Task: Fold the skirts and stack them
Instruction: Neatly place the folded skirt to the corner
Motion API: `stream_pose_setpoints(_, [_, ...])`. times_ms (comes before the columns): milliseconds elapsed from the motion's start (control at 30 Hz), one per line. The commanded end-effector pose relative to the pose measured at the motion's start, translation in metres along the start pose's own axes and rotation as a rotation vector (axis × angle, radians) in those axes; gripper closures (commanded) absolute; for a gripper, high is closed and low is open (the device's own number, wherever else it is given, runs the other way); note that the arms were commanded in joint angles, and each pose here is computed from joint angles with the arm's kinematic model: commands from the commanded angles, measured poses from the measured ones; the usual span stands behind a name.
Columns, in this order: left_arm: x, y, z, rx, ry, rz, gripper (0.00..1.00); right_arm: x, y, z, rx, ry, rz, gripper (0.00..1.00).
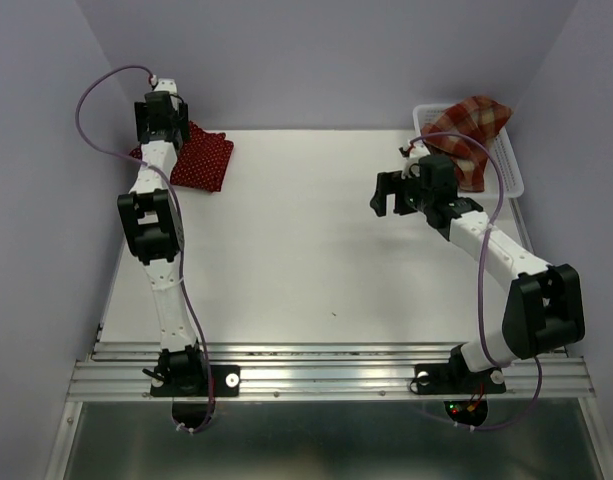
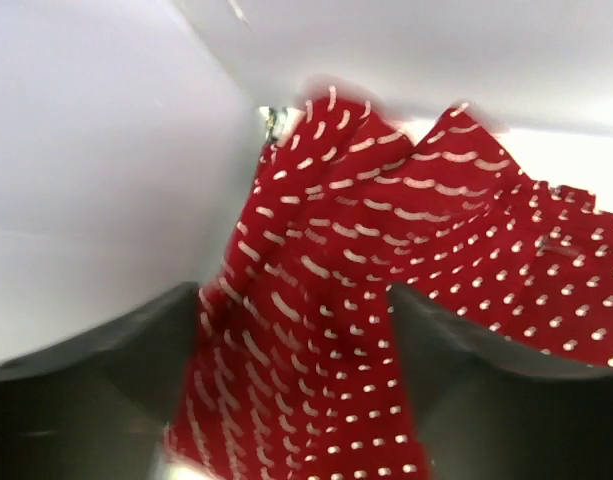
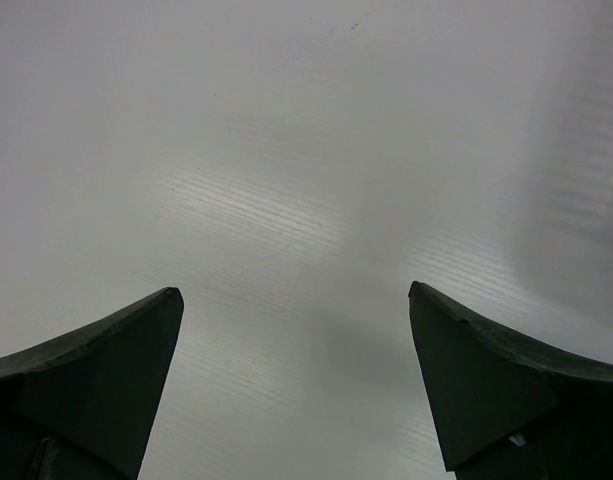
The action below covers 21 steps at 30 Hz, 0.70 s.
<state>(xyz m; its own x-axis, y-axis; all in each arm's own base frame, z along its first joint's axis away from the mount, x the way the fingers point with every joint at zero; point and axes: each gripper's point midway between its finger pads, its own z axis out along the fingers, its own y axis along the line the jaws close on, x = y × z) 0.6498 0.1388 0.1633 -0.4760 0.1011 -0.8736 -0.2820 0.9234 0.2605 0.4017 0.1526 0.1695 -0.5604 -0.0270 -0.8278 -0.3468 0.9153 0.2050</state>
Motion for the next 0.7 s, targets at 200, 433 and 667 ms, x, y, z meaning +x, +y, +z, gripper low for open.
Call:
stream_pose_setpoints(200, [-0.094,0.052,-0.057,-0.129,-0.166,-0.162,0.01,-0.058,-0.005,-0.018,0.103,-0.146,0.070,0.00])
stream_pose_setpoints(433, [-0.131,0.053,-0.115,-0.037,-0.199,-0.283,0.01,-0.096,-0.061,-0.037,0.379,-0.230,0.196,0.00])
stream_pose_setpoints(667, [-0.114,0.021,-0.181,0.188,-0.187,-0.500,0.01,-0.130,-0.149,-0.041,0.580,-0.252,0.289,0.00])
